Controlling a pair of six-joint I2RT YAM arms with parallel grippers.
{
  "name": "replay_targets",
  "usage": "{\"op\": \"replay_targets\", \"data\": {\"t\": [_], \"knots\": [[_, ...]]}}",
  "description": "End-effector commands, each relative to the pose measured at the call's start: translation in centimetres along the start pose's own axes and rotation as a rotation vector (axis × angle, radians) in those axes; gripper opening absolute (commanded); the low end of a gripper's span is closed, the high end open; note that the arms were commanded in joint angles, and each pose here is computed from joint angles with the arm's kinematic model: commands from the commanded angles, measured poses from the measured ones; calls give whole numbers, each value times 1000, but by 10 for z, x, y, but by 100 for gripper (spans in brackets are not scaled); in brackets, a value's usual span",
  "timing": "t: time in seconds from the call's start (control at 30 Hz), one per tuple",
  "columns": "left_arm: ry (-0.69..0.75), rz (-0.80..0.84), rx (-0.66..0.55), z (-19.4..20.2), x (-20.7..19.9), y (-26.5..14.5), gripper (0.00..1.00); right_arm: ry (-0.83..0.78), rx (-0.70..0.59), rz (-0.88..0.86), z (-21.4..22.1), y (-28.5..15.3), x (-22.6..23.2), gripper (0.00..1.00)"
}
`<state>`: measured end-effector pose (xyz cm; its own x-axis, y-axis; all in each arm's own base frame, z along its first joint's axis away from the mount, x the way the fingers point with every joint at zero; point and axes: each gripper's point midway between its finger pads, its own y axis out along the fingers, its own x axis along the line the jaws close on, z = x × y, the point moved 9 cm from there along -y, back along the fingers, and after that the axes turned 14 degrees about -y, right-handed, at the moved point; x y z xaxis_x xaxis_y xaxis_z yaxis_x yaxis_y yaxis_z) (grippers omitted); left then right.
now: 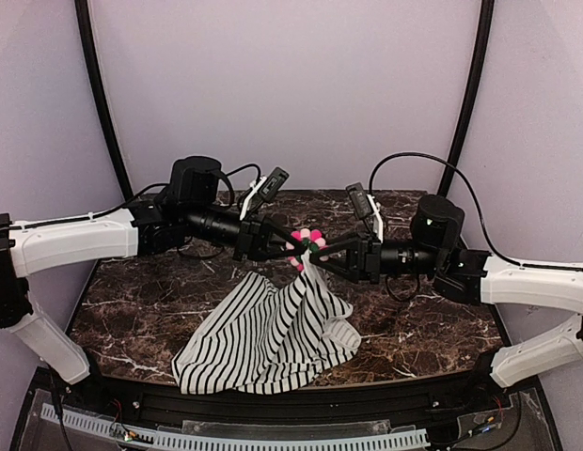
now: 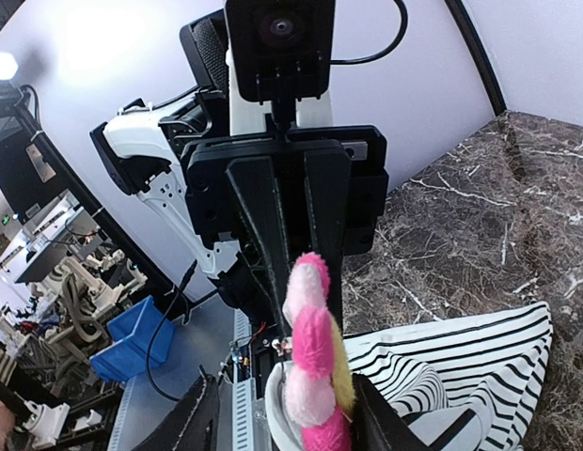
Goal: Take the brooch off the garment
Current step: Open the brooch with the flattened clothing.
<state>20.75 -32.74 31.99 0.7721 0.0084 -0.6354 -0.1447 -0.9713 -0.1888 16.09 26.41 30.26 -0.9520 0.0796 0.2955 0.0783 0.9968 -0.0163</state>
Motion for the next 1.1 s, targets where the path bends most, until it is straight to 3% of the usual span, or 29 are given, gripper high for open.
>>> {"op": "replay_targets", "data": {"t": [0.0, 0.57, 0.83, 1.07], "knots": [[42, 27, -12, -1, -8, -7, 1, -41, -49, -3, -14, 5, 2, 41], [52, 30, -11, -1, -11, -9, 1, 8, -36, 12, -4, 12, -7, 14], [59, 33, 7, 1, -11, -9, 1, 67, 9, 22, 5, 20, -15, 8], [79, 31, 9, 2, -13, -10, 1, 179, 85, 132, 19, 28, -37, 1]]}}
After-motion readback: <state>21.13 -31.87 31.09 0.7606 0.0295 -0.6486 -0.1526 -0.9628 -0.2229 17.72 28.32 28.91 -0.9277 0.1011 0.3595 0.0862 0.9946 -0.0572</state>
